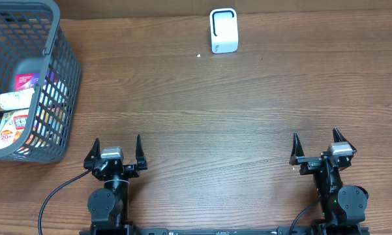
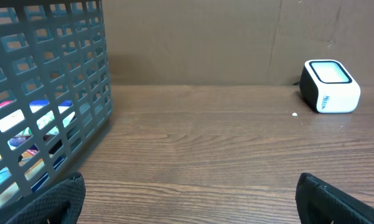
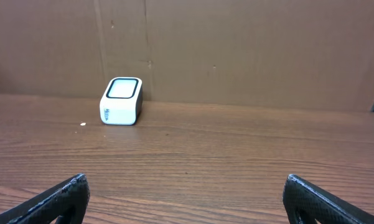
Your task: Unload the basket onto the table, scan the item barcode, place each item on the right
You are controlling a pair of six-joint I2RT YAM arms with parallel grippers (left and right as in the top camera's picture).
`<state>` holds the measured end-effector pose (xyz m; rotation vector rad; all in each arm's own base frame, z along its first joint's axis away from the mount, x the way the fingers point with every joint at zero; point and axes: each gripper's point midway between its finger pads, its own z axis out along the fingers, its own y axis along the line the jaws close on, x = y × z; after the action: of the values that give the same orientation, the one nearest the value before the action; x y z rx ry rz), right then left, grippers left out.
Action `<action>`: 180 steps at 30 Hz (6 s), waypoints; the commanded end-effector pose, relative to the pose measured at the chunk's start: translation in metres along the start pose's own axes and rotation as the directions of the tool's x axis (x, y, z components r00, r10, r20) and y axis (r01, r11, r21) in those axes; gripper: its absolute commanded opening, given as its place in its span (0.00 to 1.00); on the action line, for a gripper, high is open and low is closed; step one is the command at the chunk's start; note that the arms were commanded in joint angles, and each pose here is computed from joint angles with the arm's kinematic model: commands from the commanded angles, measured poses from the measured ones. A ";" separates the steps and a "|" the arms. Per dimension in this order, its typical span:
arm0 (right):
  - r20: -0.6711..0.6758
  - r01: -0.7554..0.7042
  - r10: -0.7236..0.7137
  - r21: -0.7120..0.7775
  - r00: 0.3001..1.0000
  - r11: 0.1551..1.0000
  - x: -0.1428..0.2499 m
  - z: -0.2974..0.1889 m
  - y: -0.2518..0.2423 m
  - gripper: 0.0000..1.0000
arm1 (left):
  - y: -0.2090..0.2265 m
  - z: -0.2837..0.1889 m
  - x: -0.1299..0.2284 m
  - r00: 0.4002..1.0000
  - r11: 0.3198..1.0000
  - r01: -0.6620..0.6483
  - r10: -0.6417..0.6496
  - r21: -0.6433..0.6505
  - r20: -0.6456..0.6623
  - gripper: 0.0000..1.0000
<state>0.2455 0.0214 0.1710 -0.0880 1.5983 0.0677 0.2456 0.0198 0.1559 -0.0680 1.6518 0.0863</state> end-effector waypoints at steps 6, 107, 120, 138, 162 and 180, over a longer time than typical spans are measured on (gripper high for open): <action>0.006 -0.003 0.003 -0.002 1.000 1.000 0.001 0.000 0.001 1.00 | 0.000 0.000 -0.001 1.000 1.000 -0.019 0.019 0.003 0.008 1.00; 0.006 -0.003 0.003 -0.002 1.000 1.000 0.001 0.000 0.001 1.00 | 0.000 0.000 -0.001 1.000 1.000 -0.019 0.019 0.003 0.008 1.00; 0.006 -0.003 0.003 -0.002 1.000 1.000 0.001 0.000 0.001 1.00 | 0.000 0.000 -0.001 1.000 1.000 -0.019 0.019 0.003 0.008 1.00; 0.006 -0.003 0.003 -0.002 1.000 1.000 0.001 0.000 0.001 1.00 | -0.099 -0.048 -0.079 0.942 0.760 0.125 -0.292 0.638 0.163 1.00; 0.006 -0.003 0.003 -0.002 1.000 1.000 0.001 0.000 0.001 1.00 | -0.078 -0.057 -0.211 0.997 0.878 0.055 -0.023 0.475 -0.071 1.00; 0.006 -0.003 0.003 -0.002 1.000 1.000 0.001 0.000 0.001 1.00 | -0.070 0.014 -0.223 0.716 0.894 0.344 -0.051 0.288 -0.697 1.00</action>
<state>0.2455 0.0213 0.1711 -0.0877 1.5979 0.0674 0.2722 -0.0561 0.3795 0.0597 2.2986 -0.5322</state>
